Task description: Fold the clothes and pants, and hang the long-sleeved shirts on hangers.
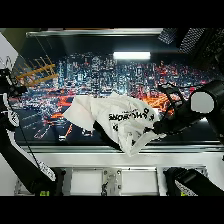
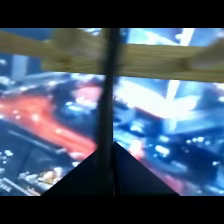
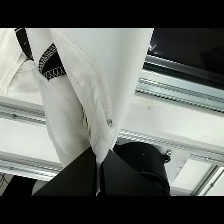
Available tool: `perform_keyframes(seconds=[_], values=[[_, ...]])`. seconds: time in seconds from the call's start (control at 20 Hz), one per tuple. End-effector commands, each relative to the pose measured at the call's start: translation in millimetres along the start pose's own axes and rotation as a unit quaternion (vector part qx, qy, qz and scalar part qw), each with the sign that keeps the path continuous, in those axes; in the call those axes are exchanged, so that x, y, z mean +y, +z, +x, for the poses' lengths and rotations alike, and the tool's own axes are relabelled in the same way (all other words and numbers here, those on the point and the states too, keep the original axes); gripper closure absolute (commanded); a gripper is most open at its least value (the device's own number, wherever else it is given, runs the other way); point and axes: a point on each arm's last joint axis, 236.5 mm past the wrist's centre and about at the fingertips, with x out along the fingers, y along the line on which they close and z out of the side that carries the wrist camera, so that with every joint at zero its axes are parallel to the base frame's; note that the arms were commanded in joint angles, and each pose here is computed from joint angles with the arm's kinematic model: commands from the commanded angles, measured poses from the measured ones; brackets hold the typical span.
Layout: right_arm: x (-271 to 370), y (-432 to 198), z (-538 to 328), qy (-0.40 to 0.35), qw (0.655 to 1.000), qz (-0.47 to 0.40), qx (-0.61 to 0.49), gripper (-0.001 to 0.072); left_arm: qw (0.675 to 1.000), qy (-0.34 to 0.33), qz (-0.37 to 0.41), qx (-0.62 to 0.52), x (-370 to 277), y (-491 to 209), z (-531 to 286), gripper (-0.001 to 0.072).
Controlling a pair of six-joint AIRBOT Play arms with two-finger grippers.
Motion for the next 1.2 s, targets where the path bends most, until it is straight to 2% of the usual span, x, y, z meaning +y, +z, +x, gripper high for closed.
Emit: perform_keyframes(seconds=[0.0,0.15,0.3,0.6,0.75,0.85,0.9,1.0,1.05,1.15], values=[[0.1,0.0,0.3,0.000,1.000,0.000,0.001,0.0697,1.000,-0.002,0.005,-0.003,-5.6,2.7,-3.5,0.0696],[0.0,-0.1,0.4,0.000,1.000,0.000,0.001,0.0697,1.000,-0.001,0.009,-0.012,-8.3,11.5,-22.6,0.0696],[0.0,-0.1,0.4,0.000,1.000,0.000,0.001,0.0697,0.999,0.029,0.029,-0.032,1.5,28.4,-62.1,0.0696],[0.0,0.0,0.4,0.000,1.000,0.000,0.001,0.0697,0.991,0.026,0.030,-0.130,-3.3,75.7,-192.8,0.0696],[0.0,-0.1,0.4,0.000,1.000,0.000,0.001,0.0698,0.980,0.010,0.094,-0.173,-32.8,80.6,-278.9,0.0696],[0.0,-0.1,0.4,0.000,1.000,0.000,0.001,0.0697,0.959,-0.082,0.208,-0.175,-93.1,52.9,-338.5,0.0695],[0.1,0.0,0.4,0.000,1.000,0.000,0.001,0.0697,0.921,-0.175,0.300,-0.176,-142.7,19.4,-382.9,0.0695],[0.0,-0.1,0.4,0.000,1.000,0.000,0.001,0.0697,0.861,-0.271,0.395,-0.172,-187.3,-28.2,-432.6,0.0696],[0.0,-0.1,0.4,0.000,1.000,0.000,0.001,0.0697,0.840,-0.305,0.419,-0.162,-200.6,-50.3,-452.0,0.0696],[0.0,-0.1,0.4,0.000,1.000,0.000,0.001,0.0698,0.822,-0.315,0.459,-0.120,-203.3,-88.1,-468.4,0.0695]])
